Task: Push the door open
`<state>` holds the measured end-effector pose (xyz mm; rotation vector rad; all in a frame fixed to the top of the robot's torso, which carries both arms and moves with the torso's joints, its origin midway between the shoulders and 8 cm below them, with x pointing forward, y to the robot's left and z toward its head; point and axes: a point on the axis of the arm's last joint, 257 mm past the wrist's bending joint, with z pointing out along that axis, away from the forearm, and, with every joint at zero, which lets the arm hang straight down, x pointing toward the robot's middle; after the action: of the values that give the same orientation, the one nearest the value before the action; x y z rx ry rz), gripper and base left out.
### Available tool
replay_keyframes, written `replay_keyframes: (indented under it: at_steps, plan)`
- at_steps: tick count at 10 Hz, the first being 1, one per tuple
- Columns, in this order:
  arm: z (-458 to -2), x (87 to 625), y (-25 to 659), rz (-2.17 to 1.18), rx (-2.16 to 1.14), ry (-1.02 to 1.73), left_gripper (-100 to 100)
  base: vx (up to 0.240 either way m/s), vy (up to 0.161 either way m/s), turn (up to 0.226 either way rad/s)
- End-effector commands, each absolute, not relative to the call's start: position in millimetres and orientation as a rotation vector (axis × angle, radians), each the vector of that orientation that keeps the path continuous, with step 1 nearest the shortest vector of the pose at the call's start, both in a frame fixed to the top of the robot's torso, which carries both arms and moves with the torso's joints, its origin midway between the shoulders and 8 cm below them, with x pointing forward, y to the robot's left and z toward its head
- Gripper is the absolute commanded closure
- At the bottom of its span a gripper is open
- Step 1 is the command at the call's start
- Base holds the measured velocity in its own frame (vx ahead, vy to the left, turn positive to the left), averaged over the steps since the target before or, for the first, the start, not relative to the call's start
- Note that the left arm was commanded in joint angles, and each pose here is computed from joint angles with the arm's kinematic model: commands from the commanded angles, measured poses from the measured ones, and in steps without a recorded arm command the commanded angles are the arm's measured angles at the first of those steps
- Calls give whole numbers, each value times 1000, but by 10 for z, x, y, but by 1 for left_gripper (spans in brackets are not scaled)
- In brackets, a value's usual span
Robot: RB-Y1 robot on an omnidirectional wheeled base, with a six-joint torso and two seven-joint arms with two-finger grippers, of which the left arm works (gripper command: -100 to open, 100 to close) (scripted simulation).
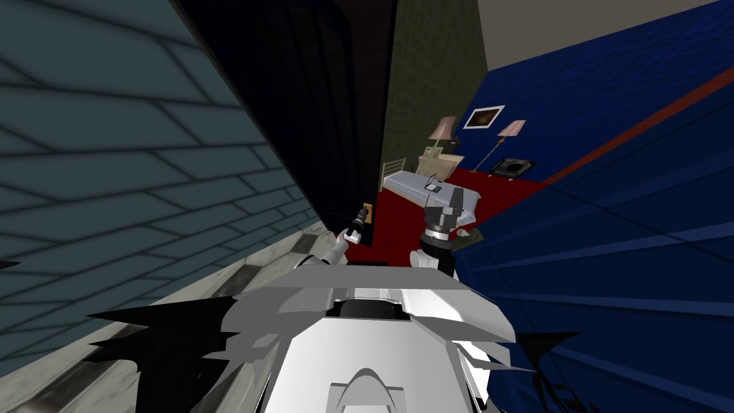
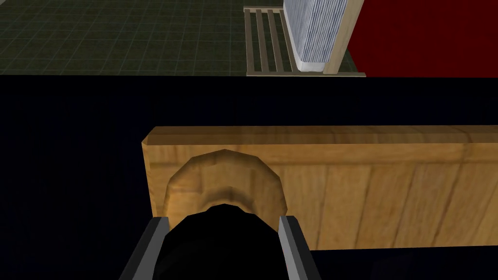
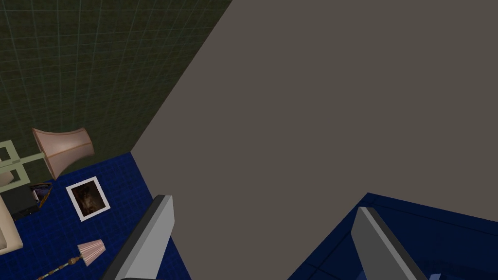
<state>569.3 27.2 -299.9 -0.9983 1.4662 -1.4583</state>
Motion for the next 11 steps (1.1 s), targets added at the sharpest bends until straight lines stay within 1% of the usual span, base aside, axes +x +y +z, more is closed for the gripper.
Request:
replay_keyframes:
  at_steps: [1,5,8,9,11]
  plan:
    - [-2981,5701,276,-1460,-996,1462,100,0,0,0]
    - [-3017,5714,345,-1446,-984,1478,100,159,-56,148]
    - [-3027,5727,381,-1440,-973,1488,100,182,-72,257]
    - [-3060,5655,364,-1430,-952,1505,-100,44,-3,214]
    - [-3084,5567,310,-1428,-935,1522,-100,-108,50,90]
